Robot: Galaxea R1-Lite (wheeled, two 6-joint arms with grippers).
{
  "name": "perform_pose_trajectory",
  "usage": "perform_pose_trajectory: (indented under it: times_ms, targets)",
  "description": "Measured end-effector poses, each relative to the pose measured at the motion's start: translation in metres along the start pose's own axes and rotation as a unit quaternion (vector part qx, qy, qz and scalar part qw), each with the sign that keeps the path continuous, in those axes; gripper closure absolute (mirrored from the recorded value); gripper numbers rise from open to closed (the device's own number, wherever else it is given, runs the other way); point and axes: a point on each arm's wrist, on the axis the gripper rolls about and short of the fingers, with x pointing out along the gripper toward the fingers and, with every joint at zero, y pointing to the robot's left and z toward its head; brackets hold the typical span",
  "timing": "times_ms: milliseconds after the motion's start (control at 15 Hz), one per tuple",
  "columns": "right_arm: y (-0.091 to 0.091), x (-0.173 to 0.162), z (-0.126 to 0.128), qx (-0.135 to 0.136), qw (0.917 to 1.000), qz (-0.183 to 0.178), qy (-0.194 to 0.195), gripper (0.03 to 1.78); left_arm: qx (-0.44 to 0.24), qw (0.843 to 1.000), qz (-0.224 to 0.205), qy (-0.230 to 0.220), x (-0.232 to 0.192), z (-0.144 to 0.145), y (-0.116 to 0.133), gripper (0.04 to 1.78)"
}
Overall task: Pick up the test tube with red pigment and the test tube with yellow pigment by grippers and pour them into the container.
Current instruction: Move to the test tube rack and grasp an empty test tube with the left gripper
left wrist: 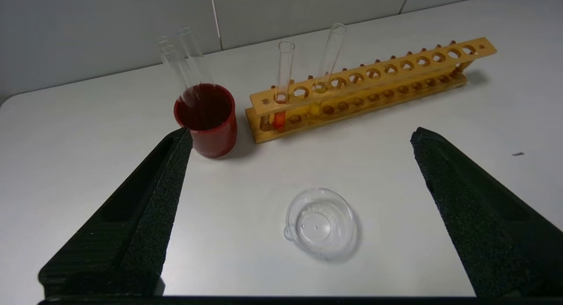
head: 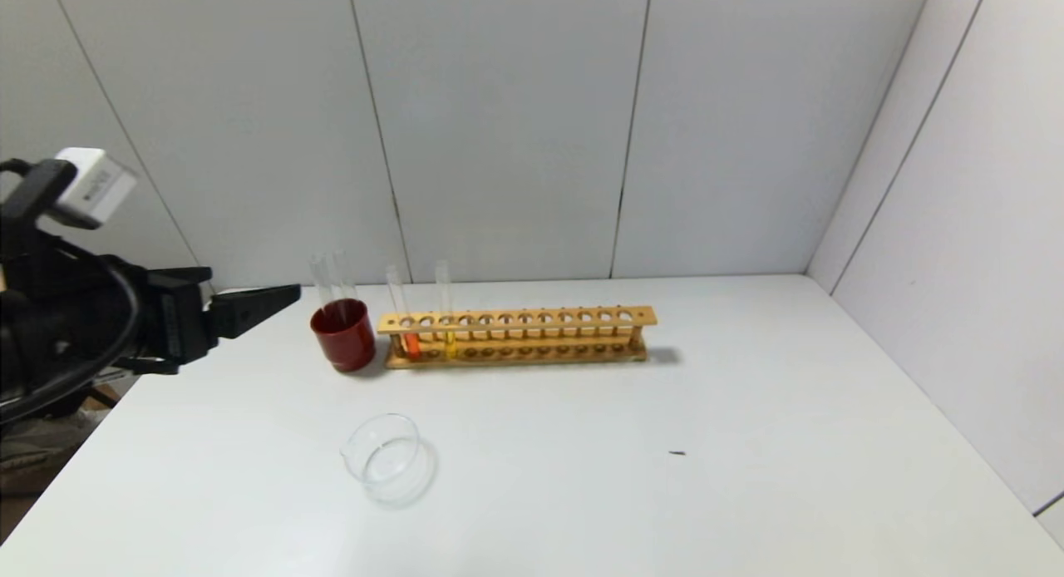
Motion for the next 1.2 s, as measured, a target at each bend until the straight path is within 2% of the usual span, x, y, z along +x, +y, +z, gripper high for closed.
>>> perform_pose_trajectory:
  times_ms: [267,533,733,1200]
  targets:
    - [0.000,0.000,0.000,0.000,1.0000,0.000,0.000,0.06,-0.006,1.000,-0.008,0.013,0.073,-0.023,0.015,0.07]
    - [0.000,0.000,0.000,0.000,1.0000,0.000,0.000,0.06,-0.013,1.000,-0.010,-0.003,0.134,-0.048,0.028,0.07]
    - [0.000,0.000,0.000,0.000,1.0000,0.000,0.000,0.06,-0.029,1.000,-0.011,0.005,0.162,-0.058,0.033,0.07]
    - [0.000,0.000,0.000,0.000,1.0000,0.000,0.000,0.06,-0.027,0.999,-0.018,0.005,0.200,-0.057,0.035,0.07]
